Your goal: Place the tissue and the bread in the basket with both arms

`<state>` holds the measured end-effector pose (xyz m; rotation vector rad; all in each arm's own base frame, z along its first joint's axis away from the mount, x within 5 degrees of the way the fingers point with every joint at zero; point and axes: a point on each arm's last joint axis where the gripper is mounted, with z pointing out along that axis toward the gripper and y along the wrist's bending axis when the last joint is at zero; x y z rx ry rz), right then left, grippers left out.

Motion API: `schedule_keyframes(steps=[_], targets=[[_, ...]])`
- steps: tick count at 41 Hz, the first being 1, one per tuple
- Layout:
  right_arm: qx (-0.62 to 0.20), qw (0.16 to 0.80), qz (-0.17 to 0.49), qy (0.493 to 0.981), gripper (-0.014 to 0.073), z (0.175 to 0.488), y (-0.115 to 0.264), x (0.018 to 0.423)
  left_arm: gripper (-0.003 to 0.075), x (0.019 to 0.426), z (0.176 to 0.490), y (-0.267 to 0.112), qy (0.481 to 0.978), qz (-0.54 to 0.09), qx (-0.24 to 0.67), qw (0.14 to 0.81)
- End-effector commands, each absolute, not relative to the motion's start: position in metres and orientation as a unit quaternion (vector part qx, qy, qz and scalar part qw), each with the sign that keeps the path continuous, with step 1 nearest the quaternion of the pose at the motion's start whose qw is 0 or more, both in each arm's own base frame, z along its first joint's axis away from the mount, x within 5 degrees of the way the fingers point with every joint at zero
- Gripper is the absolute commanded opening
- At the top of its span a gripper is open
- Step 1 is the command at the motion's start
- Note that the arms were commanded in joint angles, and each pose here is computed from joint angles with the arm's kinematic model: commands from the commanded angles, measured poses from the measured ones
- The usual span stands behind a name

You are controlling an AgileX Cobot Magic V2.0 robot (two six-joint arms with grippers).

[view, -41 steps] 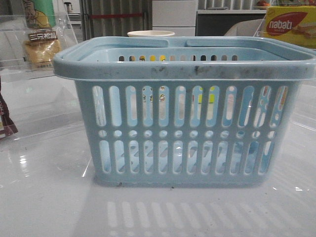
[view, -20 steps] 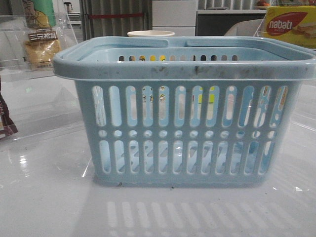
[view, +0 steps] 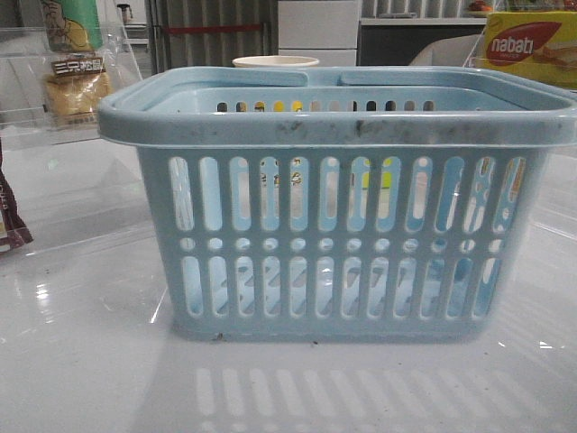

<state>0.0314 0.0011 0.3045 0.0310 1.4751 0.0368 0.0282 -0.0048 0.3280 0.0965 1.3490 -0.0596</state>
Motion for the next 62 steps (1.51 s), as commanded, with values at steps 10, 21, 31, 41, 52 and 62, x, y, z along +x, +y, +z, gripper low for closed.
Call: schedule_keyframes(steps=[10,21,31,41,52,62], targets=[[0.009,0.690,0.010,0.724,0.0027,0.360,0.001,0.050,0.0092,0.047,0.393,-0.009,0.689,-0.041,0.060,0.721],[0.009,0.590,0.012,0.808,0.0027,0.344,0.001,0.085,0.0092,0.080,0.374,-0.013,0.768,-0.044,0.068,0.636],[0.010,0.543,0.012,0.839,0.0027,0.333,0.000,0.108,0.0092,0.097,0.358,-0.015,0.797,-0.051,0.066,0.598],[0.011,0.501,0.012,0.866,0.0050,0.321,0.000,0.126,0.0140,0.113,0.347,-0.017,0.825,-0.051,0.067,0.558],[0.012,0.458,0.013,0.889,0.0489,0.308,0.000,0.145,0.0479,0.126,0.337,-0.018,0.850,-0.052,0.069,0.520],[0.052,0.463,-0.006,0.885,0.0520,0.313,-0.014,0.172,0.0477,0.127,0.337,-0.018,0.849,-0.052,0.069,0.521]])
